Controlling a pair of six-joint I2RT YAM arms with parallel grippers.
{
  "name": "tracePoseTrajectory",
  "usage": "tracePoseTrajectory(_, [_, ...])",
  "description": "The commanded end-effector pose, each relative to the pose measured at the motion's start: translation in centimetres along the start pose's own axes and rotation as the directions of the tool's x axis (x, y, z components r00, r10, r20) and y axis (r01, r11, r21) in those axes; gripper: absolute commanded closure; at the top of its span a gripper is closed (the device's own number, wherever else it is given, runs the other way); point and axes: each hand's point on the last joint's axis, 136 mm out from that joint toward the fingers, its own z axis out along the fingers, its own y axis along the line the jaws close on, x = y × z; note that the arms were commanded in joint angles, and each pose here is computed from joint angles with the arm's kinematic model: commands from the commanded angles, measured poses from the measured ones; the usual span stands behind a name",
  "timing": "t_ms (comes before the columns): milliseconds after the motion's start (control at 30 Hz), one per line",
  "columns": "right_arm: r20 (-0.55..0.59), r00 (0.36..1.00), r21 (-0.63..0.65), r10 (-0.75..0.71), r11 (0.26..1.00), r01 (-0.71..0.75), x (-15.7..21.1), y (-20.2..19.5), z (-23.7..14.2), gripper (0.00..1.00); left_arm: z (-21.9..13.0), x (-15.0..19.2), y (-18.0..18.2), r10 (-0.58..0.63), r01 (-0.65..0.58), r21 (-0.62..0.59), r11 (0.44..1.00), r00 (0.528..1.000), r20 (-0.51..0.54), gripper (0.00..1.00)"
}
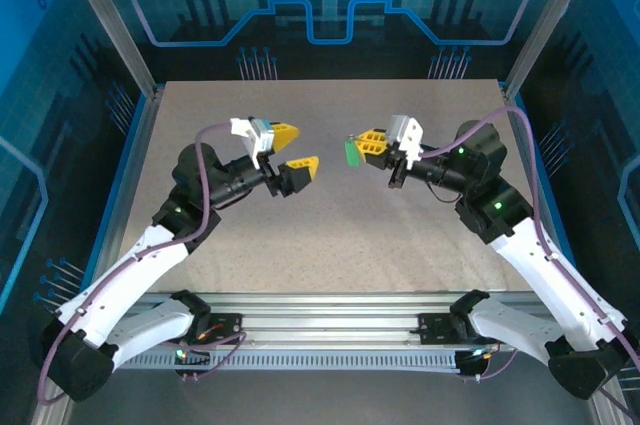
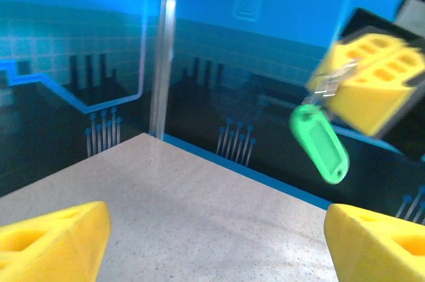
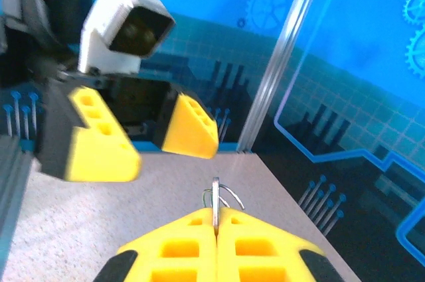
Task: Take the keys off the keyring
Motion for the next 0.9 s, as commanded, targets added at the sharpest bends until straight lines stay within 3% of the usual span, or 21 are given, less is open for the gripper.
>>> tracePoseTrajectory(0, [0.118, 0.99, -0.175, 0.077, 0.983, -0.055, -2.5, 1.0, -0.2, 1.0, -0.5, -2.8, 2.0, -0.163, 0.165, -0.044, 0.985, 0.986, 0.047, 0.18])
tracePoseTrajectory(100, [0.151, 0.977, -0.28, 0.15, 0.954, -0.103, -3.1, 0.7, 0.0, 1.0, -0.6, -4.0, 3.2, -0.25, 0.253, -0.026, 0.967, 0.965, 0.073, 0.25])
tracePoseTrajectory(167, [0.194, 0.961, -0.347, 0.195, 0.93, -0.119, -3.9, 0.1, 0.2, 1.0, -0.4, -4.9, 3.3, -0.298, 0.296, 0.03, 0.955, 0.951, 0.083, 0.32])
tracePoseTrajectory(333, [0.22, 0.943, -0.472, 0.251, 0.873, -0.122, -5.2, -0.3, 0.7, 1.0, 0.5, -6.9, 1.6, -0.395, 0.38, 0.211, 0.901, 0.918, 0.033, 0.36])
tracePoseTrajectory(567, [0.23, 0.935, -0.519, 0.269, 0.847, -0.116, -5.9, -0.4, 1.1, 1.0, 0.7, -8.3, -0.7, -0.473, 0.443, 0.404, 0.8, 0.881, -0.029, 0.32])
tracePoseTrajectory(867, [0.224, 0.927, -0.55, 0.3, 0.824, -0.134, -6.0, -0.1, 1.8, 1.0, 1.7, -7.6, -2.2, -0.518, 0.497, 0.494, 0.713, 0.849, -0.106, 0.28])
